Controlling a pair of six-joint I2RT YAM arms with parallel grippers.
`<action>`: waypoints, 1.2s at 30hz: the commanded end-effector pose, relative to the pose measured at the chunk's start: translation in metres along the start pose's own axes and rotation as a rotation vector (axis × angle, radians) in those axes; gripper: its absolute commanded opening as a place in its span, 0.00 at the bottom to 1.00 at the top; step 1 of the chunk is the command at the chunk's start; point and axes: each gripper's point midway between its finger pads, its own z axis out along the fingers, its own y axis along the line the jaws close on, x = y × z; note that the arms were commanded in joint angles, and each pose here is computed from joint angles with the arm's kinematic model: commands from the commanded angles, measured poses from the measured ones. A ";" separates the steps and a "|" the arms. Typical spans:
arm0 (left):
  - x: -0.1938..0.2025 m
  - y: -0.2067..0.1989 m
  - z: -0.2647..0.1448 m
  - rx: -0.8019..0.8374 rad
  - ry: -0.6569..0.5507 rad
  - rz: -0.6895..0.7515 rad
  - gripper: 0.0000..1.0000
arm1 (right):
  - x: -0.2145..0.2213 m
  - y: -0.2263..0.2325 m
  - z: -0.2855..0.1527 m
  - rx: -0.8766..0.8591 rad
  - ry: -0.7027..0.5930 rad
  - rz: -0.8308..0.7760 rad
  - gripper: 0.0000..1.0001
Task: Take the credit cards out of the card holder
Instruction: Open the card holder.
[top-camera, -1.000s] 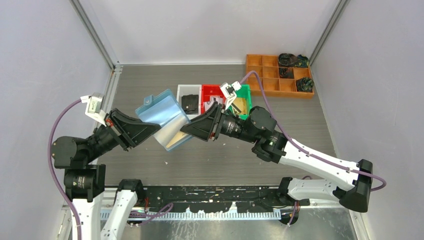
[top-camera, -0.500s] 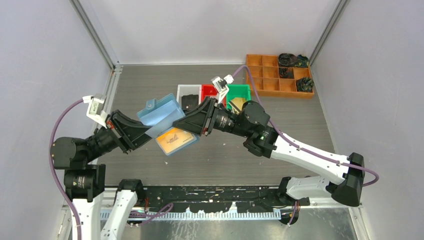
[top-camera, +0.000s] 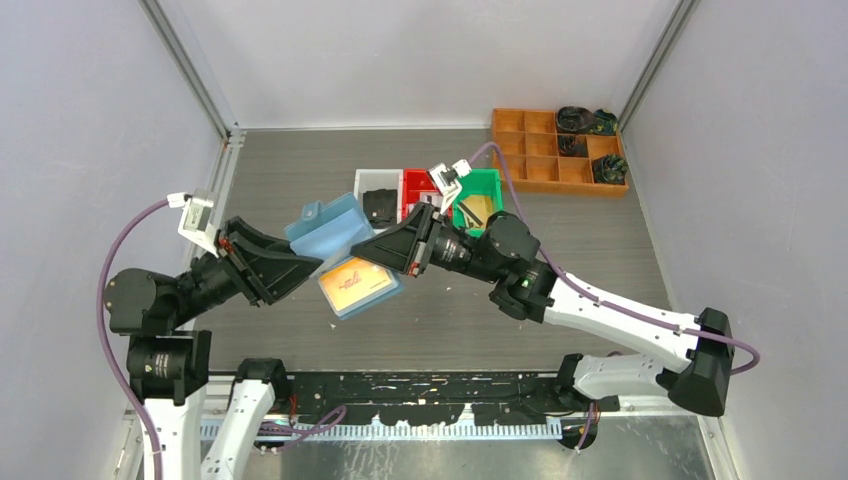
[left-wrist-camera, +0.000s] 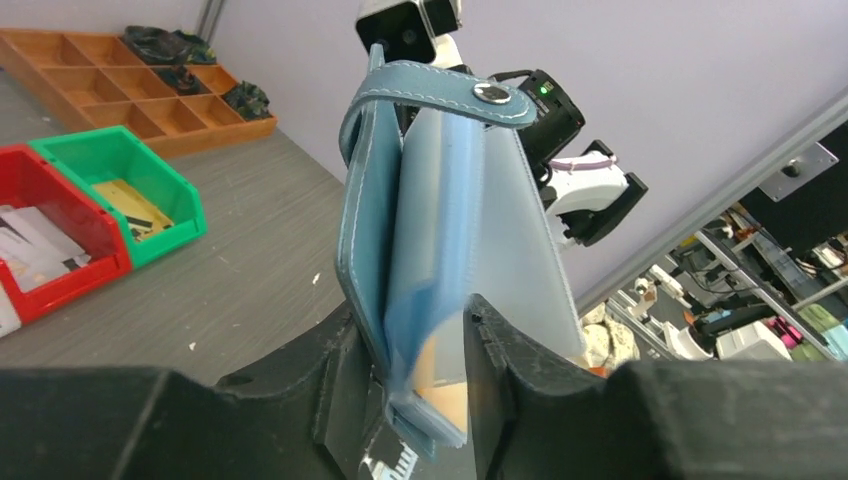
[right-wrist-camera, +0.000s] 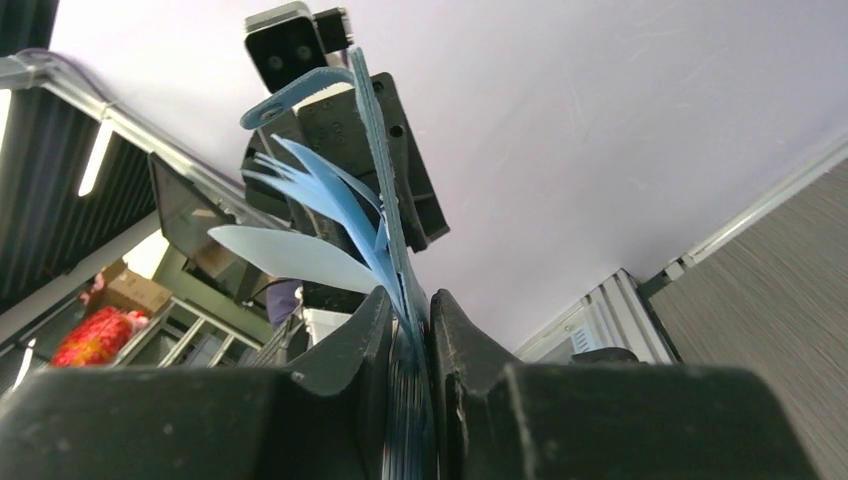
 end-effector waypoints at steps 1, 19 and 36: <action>-0.010 -0.006 -0.005 -0.040 -0.038 0.118 0.40 | -0.033 0.035 -0.015 -0.062 -0.144 -0.030 0.01; -0.003 -0.027 -0.008 0.075 -0.043 0.160 0.30 | -0.027 0.036 -0.009 -0.088 -0.117 -0.005 0.01; -0.001 0.007 -0.003 -0.036 -0.065 0.105 0.36 | -0.016 0.038 0.001 -0.103 -0.094 -0.022 0.01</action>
